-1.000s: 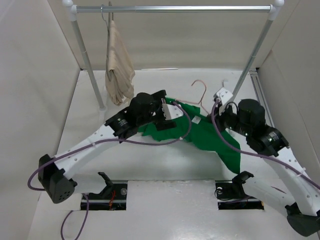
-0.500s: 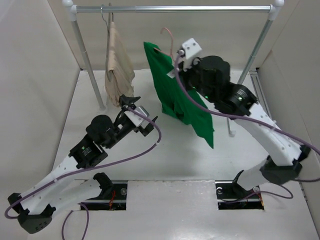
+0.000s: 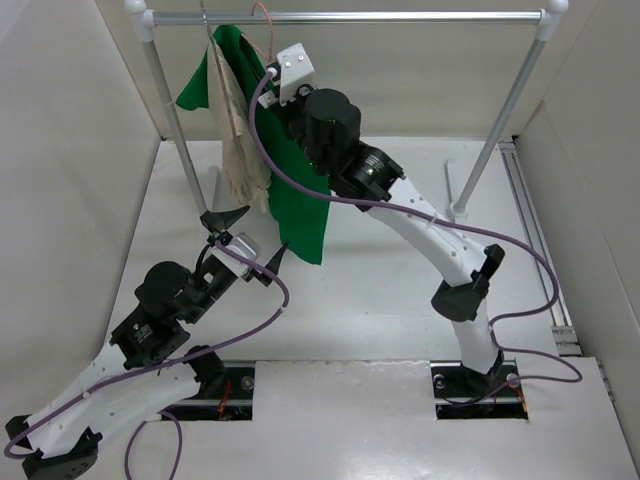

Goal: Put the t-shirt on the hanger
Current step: Hang the hanger with tshirt onto the clothesline

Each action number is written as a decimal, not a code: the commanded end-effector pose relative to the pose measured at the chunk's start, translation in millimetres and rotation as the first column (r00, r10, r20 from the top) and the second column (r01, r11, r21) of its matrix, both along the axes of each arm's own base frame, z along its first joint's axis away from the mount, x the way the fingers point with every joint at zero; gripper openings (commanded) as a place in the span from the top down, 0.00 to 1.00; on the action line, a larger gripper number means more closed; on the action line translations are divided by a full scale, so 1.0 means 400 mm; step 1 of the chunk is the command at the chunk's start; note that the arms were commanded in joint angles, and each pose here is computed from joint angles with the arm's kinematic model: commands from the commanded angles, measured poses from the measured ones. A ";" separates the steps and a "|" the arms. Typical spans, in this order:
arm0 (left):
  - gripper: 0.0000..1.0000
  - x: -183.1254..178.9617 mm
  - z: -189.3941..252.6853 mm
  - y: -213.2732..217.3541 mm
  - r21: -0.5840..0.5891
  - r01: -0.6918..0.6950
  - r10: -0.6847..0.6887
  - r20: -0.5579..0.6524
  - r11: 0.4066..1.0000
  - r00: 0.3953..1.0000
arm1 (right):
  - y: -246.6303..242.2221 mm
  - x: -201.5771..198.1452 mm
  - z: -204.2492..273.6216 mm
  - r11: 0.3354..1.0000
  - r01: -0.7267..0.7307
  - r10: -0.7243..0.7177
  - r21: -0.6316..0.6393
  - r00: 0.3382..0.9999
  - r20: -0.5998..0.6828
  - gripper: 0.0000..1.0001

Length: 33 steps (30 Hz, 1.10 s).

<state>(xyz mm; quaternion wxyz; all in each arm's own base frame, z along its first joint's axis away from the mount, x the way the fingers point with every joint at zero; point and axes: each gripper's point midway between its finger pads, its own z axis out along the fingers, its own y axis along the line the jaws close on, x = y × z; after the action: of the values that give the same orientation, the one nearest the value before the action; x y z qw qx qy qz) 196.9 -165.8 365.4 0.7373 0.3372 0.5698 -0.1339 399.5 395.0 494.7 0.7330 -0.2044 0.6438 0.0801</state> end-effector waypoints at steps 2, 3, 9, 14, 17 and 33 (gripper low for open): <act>0.00 -0.001 0.001 0.020 -0.034 -0.032 0.033 0.014 0.999 0.999 | -0.064 0.004 0.184 0.966 0.112 -0.152 0.234 0.975 0.163 1.00; 0.00 -0.002 -0.006 0.022 -0.033 -0.033 0.033 0.013 0.999 0.999 | -0.055 0.011 0.185 0.964 0.113 -0.157 0.239 0.972 0.176 1.00; 0.00 -0.007 0.002 0.032 -0.059 -0.040 0.041 0.020 0.997 0.999 | 0.008 0.079 0.106 0.962 0.134 -0.179 0.237 0.968 0.178 1.00; 0.00 -0.006 0.007 0.035 -0.074 -0.047 0.049 0.019 0.996 0.999 | 0.018 0.085 0.088 0.965 0.136 -0.177 0.225 0.969 0.172 1.00; 0.00 -0.006 0.012 0.035 -0.081 -0.047 0.049 0.025 0.996 0.999 | 0.047 0.076 0.058 0.982 0.100 -0.127 0.158 0.977 0.174 0.71; 0.00 0.005 -0.067 -0.036 -0.006 0.032 -0.032 -0.036 0.999 0.999 | -0.110 -0.248 0.115 0.998 -0.059 0.058 -0.001 0.981 0.185 0.25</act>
<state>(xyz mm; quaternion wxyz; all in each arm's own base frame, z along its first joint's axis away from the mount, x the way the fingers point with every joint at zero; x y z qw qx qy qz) 203.0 -167.8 331.5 0.7183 0.3400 0.5943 -0.1235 326.8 383.4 501.7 0.7630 -0.2461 0.5958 0.0480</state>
